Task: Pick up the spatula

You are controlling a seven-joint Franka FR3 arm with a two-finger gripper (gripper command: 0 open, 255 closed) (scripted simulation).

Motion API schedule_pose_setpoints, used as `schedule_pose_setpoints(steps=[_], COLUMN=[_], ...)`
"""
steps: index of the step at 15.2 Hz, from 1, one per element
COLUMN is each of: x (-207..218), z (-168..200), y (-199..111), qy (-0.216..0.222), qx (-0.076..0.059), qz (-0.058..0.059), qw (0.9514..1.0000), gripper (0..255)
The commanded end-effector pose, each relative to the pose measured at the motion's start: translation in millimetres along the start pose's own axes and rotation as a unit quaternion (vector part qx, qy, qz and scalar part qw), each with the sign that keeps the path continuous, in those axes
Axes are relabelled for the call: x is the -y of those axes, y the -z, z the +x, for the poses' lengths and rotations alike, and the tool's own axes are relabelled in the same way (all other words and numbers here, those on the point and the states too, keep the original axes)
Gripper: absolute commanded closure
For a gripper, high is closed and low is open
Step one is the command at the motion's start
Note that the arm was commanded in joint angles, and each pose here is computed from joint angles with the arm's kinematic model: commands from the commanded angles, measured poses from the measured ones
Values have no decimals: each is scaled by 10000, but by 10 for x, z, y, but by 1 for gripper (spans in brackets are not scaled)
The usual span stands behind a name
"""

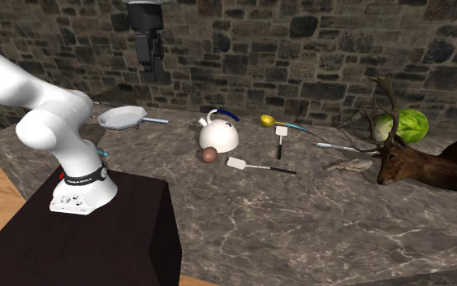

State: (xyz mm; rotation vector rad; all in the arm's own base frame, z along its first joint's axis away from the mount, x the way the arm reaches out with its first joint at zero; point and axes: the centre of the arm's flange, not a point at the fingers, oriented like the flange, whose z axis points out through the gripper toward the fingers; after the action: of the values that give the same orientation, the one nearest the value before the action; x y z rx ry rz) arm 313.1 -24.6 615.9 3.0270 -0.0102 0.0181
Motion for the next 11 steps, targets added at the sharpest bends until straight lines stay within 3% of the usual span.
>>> schedule_pose_setpoints(steps=[1, 11], x=[0, 452], z=[0, 768], y=[0, -942], qy=[0, -408], qx=[0, -44], qz=[0, 127], qw=[10000, 9991], gripper=[0, 0])
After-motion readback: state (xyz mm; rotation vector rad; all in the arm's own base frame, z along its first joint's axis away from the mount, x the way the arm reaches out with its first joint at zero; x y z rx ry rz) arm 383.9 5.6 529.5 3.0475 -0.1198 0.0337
